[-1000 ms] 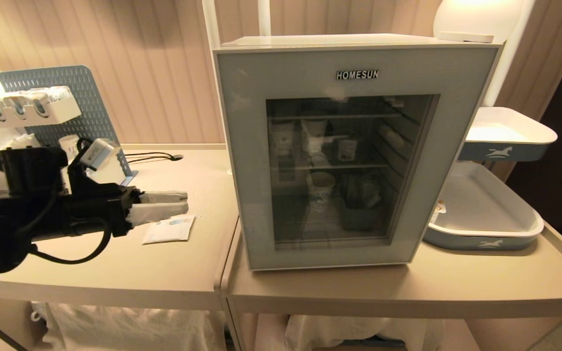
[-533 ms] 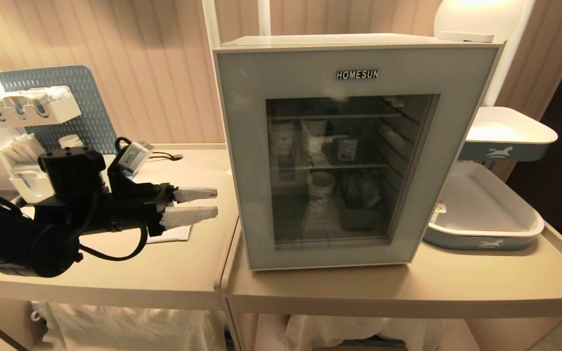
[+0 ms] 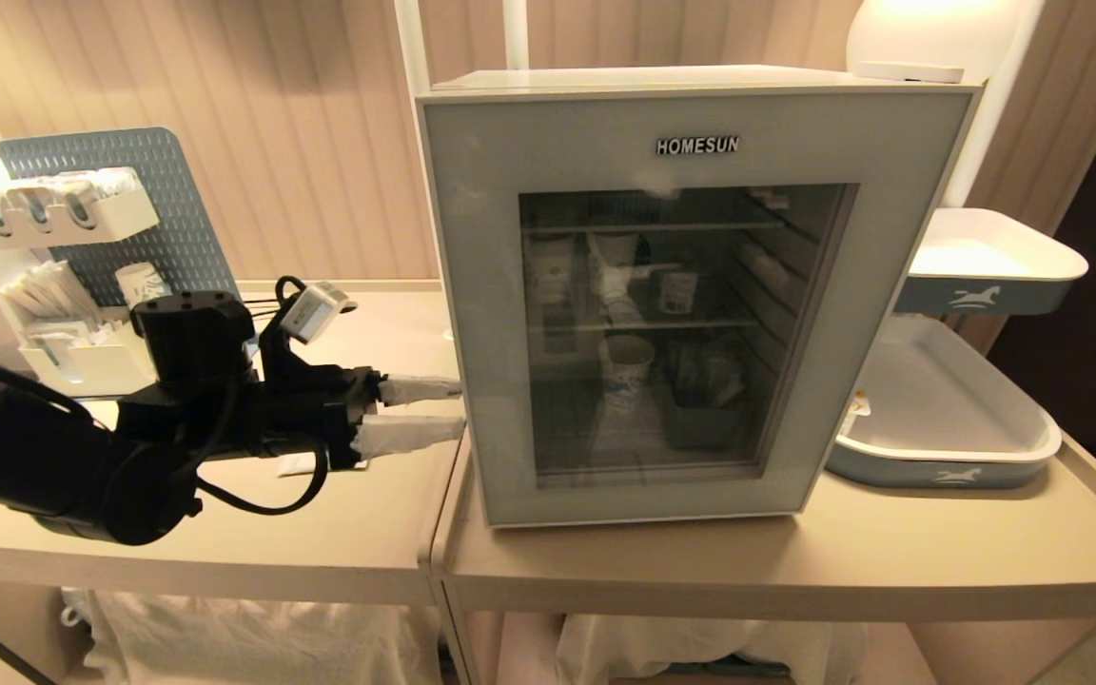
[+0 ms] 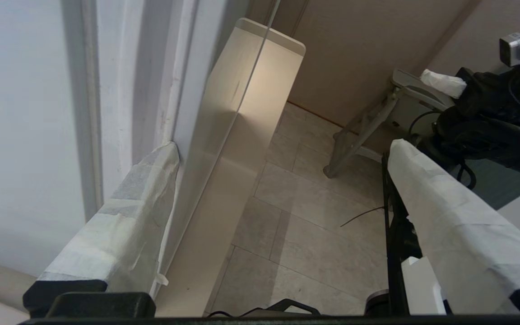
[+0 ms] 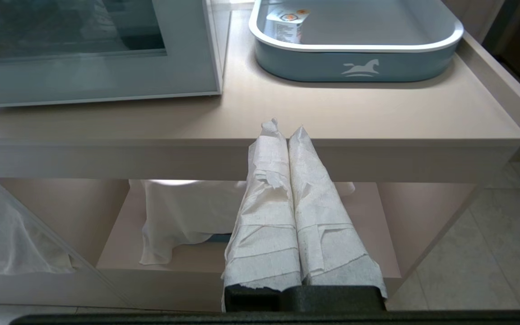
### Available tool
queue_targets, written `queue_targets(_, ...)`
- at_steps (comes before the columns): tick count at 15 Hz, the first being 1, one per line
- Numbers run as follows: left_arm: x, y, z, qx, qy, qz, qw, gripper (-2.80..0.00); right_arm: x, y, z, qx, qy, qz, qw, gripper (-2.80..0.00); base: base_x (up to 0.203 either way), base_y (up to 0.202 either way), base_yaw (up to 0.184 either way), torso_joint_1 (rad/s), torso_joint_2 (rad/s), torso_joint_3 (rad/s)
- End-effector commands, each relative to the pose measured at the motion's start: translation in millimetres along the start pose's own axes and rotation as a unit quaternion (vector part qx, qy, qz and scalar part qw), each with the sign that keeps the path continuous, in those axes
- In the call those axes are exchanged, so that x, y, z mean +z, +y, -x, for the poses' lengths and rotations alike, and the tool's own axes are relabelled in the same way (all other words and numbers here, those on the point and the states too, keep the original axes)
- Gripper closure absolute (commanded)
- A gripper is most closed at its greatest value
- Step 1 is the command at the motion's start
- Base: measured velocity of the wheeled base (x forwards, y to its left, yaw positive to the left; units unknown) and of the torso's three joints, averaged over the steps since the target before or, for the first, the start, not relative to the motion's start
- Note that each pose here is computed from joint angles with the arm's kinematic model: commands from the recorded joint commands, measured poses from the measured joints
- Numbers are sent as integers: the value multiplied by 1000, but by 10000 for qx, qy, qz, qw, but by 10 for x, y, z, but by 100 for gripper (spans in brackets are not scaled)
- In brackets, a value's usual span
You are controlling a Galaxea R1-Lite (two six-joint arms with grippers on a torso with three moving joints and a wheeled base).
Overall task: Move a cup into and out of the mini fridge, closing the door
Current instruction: Open the freezer door
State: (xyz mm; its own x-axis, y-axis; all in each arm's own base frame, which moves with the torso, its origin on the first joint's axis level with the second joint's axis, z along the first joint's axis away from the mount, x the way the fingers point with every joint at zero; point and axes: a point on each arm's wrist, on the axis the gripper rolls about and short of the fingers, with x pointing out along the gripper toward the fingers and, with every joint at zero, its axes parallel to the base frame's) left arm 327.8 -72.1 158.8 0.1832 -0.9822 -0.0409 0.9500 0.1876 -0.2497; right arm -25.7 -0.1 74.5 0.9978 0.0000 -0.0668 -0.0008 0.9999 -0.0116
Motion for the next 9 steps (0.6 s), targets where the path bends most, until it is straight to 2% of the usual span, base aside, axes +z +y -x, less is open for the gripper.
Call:
queue_targets(1,16,6,-30,-26,-11,-46,10000,-280,0,0,-1,0,10,4,10000,0,0,0,0,0,0,0)
queue_targets(4,9,-12,-78,-64,5,-59,10000,-280,1,0,0,0,11,10,10000,0,0,0,0,0,0,0)
queue_targets(9,-34,97,-102,114,-76,-201,9997,-280,3,0,0,0,11,4,10000,0,0,0,0,0,0,0)
